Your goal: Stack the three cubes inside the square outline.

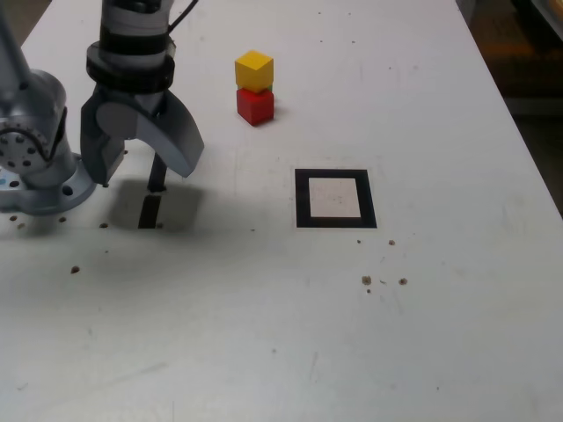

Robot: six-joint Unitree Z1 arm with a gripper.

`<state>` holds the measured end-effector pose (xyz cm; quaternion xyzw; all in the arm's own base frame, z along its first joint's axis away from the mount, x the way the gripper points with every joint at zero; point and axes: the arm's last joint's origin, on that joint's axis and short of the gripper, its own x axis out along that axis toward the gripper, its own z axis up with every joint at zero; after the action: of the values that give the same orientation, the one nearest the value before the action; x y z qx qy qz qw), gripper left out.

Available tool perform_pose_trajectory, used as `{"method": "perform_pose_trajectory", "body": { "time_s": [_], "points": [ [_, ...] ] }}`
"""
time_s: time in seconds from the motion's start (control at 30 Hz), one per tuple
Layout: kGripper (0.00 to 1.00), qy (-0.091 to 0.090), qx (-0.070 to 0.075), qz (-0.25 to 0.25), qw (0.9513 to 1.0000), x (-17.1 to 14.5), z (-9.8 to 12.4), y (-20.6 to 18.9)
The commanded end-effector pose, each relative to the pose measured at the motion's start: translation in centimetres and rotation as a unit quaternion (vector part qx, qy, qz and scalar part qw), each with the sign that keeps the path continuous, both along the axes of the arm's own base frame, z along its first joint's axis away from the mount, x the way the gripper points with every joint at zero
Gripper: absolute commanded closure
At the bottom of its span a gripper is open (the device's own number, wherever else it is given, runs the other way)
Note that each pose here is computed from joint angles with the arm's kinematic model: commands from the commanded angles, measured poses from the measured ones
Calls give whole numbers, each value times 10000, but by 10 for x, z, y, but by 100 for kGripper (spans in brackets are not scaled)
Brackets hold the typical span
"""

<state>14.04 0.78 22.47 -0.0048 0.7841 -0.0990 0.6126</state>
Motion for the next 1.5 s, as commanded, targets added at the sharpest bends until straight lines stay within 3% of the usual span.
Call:
{"method": "perform_pose_trajectory", "body": {
  "time_s": [0.0,0.4,0.73,0.87,0.97,1.2,1.33,1.47],
  "points": [
    [0,6,4,-17,10000,2,-1,0],
    [0,-10,22,-67,10000,3,-1,1],
    [0,28,324,-76,9994,9,21,7],
    [0,68,365,5,9993,11,37,10],
    [0,-15,412,44,9991,16,53,12],
    [0,-376,766,159,9962,47,113,25],
    [0,-542,788,378,9947,65,140,42],
    [0,-643,767,637,9929,87,148,69]
  ]
}}
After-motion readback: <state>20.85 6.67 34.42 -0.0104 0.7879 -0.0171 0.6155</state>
